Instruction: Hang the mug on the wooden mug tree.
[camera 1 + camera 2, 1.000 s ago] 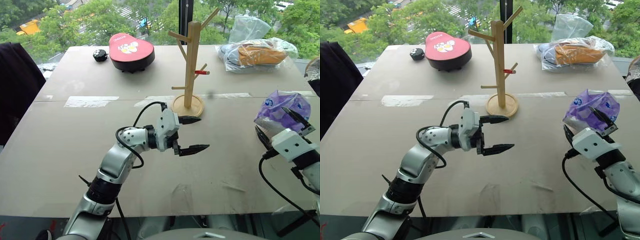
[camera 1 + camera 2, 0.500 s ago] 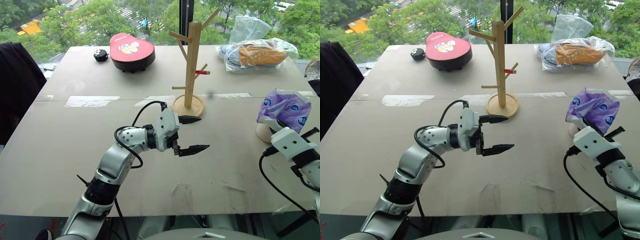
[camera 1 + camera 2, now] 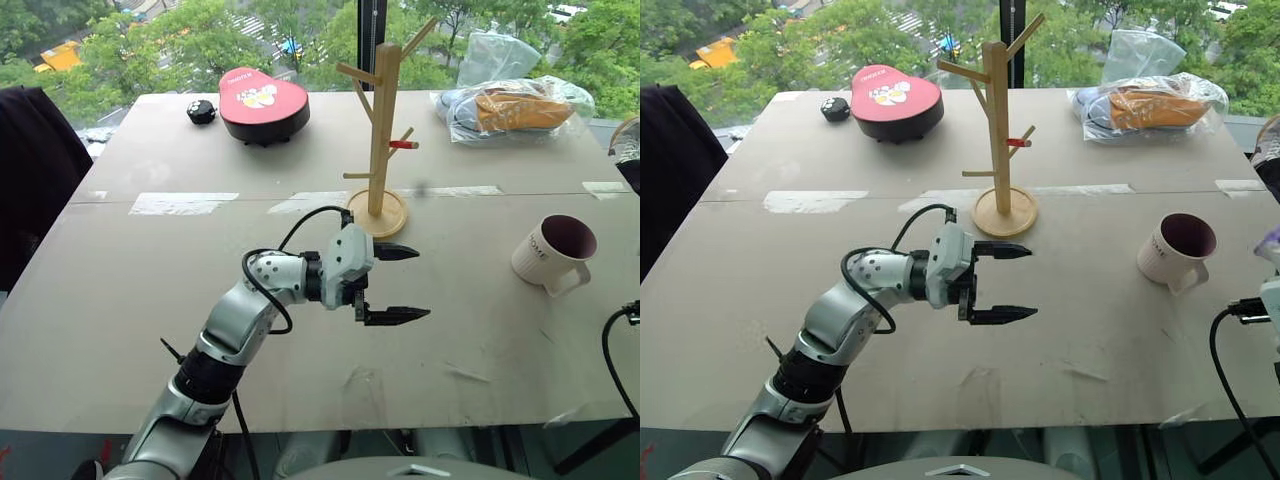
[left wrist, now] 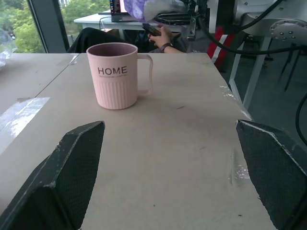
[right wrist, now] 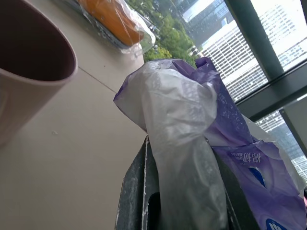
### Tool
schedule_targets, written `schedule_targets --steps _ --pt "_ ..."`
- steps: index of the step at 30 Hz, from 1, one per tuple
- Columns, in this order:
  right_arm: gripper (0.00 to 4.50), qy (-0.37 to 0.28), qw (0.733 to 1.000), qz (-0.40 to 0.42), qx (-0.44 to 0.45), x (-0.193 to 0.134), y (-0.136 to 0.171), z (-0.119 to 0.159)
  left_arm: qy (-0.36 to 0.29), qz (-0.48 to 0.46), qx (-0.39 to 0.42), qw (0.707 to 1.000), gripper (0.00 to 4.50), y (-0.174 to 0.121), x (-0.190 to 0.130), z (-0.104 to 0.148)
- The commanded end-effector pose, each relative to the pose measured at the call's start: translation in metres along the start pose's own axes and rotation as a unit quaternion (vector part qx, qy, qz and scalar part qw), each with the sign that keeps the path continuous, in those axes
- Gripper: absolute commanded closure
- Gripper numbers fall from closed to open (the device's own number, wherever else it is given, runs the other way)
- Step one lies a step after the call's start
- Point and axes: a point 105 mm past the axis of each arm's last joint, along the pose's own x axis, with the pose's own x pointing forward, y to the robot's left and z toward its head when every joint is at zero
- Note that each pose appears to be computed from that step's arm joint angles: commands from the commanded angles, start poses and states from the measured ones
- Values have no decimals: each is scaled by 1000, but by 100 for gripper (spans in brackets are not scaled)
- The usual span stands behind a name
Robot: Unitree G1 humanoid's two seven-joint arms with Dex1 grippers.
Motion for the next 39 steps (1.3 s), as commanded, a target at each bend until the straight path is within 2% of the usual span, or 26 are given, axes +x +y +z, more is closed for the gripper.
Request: schedule_targets --steps 1,2,6,10,13,15,21,24,31,35,39 --pt "329 49 998 9 25 -7 3 -20 -9 -9 21 1000 0 -2 3 10" --pt "293 71 997 22 35 -10 9 -27 -8 -10 20 1000 0 -3 2 9" --pt "95 102 992 38 61 -23 22 -37 -4 -8 15 1000 0 -5 -1 5" --pt "95 87 983 132 91 -37 51 -25 3 -4 7 1000 0 -5 -4 1" --pt "95 90 956 242 139 -54 83 -13 6 -6 4 1000 0 -7 -5 -2" --pt "95 69 947 270 160 -54 95 3 7 -7 4 1000 0 -7 -4 -4" --pt "95 49 948 246 196 -35 103 23 0 3 5 1000 0 -4 -5 -1" --pt "95 55 954 189 228 -18 100 27 2 5 7 1000 0 -4 -6 -1" --pt "95 101 960 91 244 3 94 14 -1 15 8 1000 0 -2 -6 0" --pt "95 142 969 51 194 0 74 -11 -1 21 8 1000 0 -1 -8 1" --pt "95 128 976 33 171 -1 55 -11 -1 22 8 1000 0 -1 -8 1"
